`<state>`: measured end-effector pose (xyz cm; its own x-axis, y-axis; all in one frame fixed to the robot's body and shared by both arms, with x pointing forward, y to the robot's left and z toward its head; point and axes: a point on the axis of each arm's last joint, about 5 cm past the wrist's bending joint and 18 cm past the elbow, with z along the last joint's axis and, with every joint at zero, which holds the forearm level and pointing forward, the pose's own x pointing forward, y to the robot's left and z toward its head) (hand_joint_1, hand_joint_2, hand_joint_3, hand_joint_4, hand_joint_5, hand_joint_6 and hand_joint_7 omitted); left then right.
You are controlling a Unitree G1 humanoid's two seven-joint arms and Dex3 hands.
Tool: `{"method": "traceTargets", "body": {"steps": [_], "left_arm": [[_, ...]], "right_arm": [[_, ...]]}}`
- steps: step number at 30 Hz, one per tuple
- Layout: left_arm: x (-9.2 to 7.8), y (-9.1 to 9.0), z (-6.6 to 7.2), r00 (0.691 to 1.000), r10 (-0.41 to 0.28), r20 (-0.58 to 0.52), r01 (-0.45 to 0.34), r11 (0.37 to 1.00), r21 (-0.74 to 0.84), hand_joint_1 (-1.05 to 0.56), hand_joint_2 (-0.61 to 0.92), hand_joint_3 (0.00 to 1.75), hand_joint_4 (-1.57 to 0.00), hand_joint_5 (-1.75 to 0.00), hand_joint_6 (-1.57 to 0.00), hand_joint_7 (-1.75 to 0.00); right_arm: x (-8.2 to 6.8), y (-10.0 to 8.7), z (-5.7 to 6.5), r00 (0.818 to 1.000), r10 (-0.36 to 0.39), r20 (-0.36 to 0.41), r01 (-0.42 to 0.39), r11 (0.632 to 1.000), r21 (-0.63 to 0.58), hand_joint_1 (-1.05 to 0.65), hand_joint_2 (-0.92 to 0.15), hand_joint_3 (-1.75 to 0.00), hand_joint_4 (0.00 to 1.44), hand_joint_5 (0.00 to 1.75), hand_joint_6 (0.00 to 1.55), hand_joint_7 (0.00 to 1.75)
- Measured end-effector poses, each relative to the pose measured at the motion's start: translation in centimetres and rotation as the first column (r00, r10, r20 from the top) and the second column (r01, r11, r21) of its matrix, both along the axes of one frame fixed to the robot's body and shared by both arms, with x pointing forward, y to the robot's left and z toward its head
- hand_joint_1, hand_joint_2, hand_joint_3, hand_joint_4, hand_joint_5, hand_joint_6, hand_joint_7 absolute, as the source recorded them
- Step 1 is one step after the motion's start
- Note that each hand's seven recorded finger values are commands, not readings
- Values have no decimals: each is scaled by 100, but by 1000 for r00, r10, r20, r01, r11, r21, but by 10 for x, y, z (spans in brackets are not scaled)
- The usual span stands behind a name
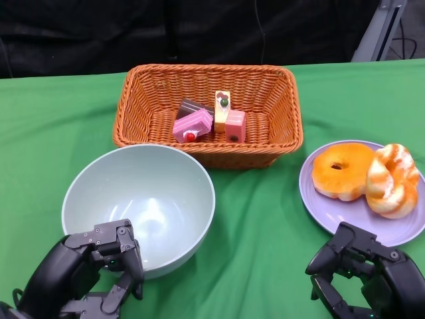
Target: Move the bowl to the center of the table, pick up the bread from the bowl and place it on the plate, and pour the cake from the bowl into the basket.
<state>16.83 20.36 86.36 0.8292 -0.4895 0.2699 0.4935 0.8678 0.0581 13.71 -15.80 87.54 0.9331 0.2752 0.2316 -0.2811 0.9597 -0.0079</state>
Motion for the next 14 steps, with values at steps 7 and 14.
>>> {"method": "traceTargets", "body": {"steps": [7,14], "left_arm": [[0,0,0,1000,-3,1,3,1000,0,7,51,127,-74,-174,-71,-152],[0,0,0,1000,-3,11,3,1000,9,7,50,130,-74,-173,-71,-150]], "right_arm": [[0,0,-1,1000,9,-2,-9,1000,1,-23,-51,-99,71,169,65,143],[0,0,-1,1000,9,-3,-9,1000,0,-23,-51,-99,71,168,66,141]]}}
